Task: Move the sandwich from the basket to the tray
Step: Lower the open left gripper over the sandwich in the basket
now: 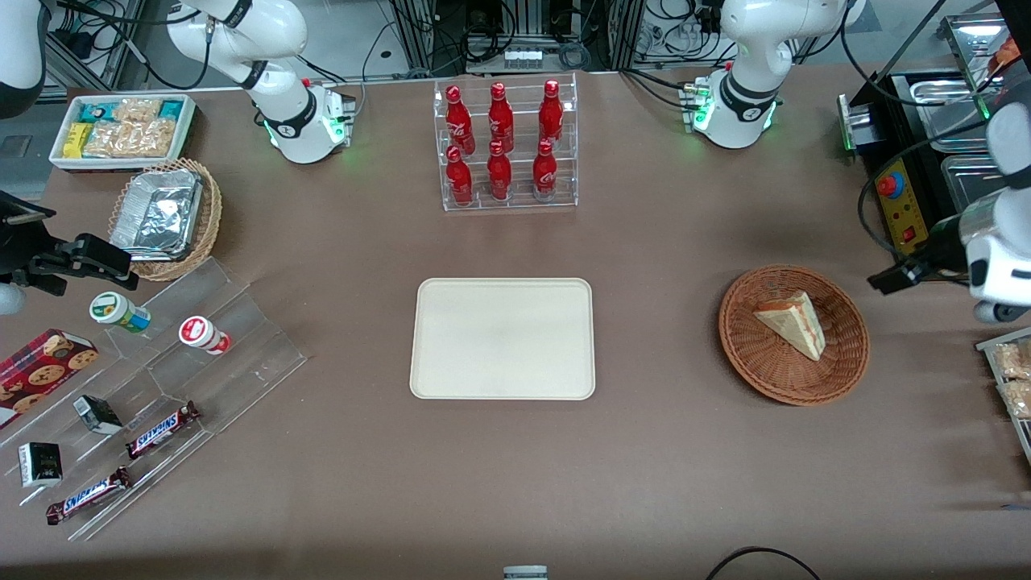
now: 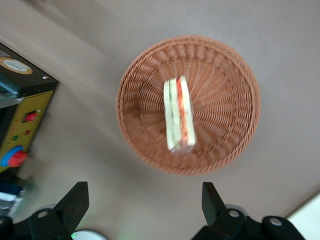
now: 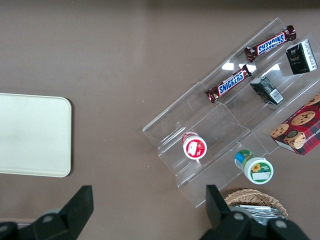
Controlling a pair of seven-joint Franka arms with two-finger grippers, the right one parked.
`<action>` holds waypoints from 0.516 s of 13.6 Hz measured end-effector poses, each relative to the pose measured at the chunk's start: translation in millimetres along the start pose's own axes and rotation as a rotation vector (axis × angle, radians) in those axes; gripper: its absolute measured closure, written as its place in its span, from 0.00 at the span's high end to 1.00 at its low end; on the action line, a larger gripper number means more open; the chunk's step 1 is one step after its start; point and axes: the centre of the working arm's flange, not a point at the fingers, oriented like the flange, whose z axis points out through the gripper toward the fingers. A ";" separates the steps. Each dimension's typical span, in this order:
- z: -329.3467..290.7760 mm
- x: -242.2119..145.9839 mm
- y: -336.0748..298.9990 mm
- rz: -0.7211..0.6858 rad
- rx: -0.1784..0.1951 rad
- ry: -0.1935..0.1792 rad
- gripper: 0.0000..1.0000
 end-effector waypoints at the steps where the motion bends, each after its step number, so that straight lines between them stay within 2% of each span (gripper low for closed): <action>1: 15.9 2.3 3.1 -0.061 -0.016 0.006 1.00; 5: 68.5 10.7 14.3 -0.231 -0.057 -0.019 1.00; 7: 99.2 14.0 16.7 -0.292 -0.070 -0.008 1.00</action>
